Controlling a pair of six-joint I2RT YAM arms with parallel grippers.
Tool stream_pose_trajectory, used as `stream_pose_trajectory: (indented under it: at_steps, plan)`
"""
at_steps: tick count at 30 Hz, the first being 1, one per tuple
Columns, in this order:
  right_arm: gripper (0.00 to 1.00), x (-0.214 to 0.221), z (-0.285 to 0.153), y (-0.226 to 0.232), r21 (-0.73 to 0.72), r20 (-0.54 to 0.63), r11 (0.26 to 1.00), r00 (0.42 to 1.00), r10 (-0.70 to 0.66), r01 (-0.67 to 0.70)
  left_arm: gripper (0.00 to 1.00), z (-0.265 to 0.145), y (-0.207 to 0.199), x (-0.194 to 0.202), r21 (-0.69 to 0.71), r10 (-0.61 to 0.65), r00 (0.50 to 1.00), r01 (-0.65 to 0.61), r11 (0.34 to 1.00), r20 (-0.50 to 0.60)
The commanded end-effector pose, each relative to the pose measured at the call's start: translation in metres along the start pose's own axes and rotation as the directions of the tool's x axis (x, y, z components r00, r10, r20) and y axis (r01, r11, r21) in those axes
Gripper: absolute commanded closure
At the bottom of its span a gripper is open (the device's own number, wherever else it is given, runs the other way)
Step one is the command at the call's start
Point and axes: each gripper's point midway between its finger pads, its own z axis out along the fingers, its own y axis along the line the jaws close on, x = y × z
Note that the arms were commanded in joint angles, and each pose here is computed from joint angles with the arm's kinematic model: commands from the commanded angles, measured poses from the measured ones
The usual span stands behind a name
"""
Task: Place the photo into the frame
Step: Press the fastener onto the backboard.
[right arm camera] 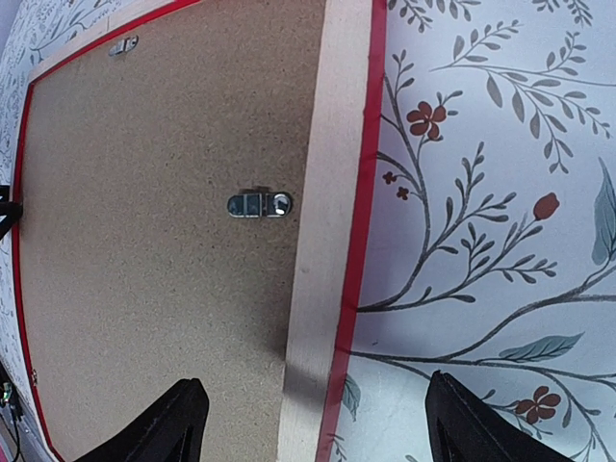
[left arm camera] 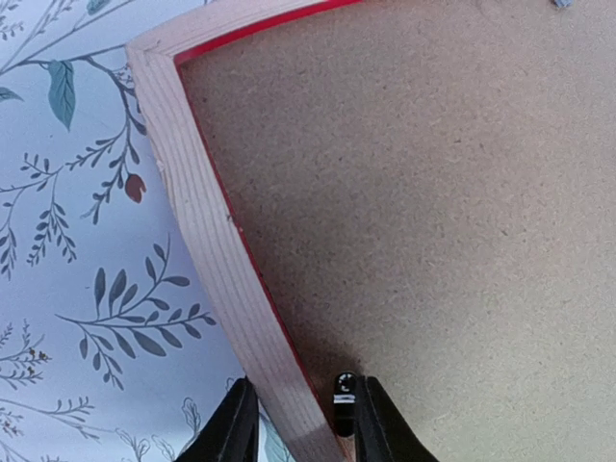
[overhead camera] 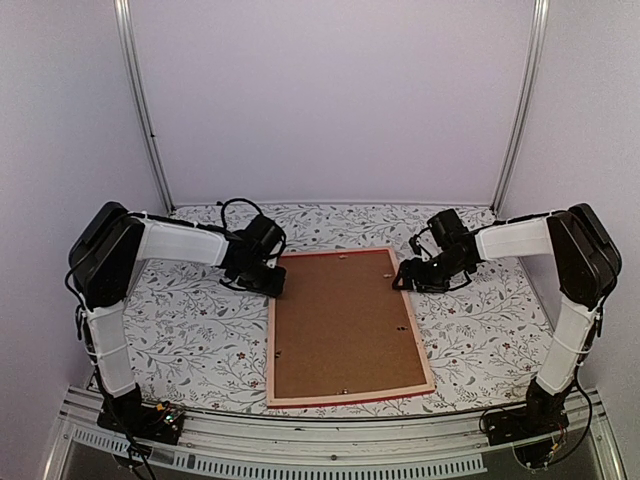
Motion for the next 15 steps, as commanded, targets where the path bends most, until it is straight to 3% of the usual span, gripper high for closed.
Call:
stream_pose_trajectory:
  at_steps: [1, 8, 15]
  plan:
    - [0.18, 0.002, 0.005, -0.003, -0.007, -0.003, 1.0, 1.0, -0.007, 0.007, 0.67, 0.004, 0.006, 0.009, 0.009, 0.006, 1.0, -0.005, 1.0, -0.021]
    - [0.18, 0.002, 0.004, -0.003, -0.006, -0.002, 1.0, 1.0, -0.006, 0.006, 0.65, 0.006, -0.001, 0.011, 0.086, -0.027, 0.999, 0.03, 0.996, -0.03]
    - [0.18, 0.004, 0.006, -0.003, -0.014, -0.007, 1.0, 1.0, -0.005, 0.005, 0.43, 0.002, -0.008, 0.011, 0.15, -0.07, 0.997, 0.072, 0.986, -0.022]
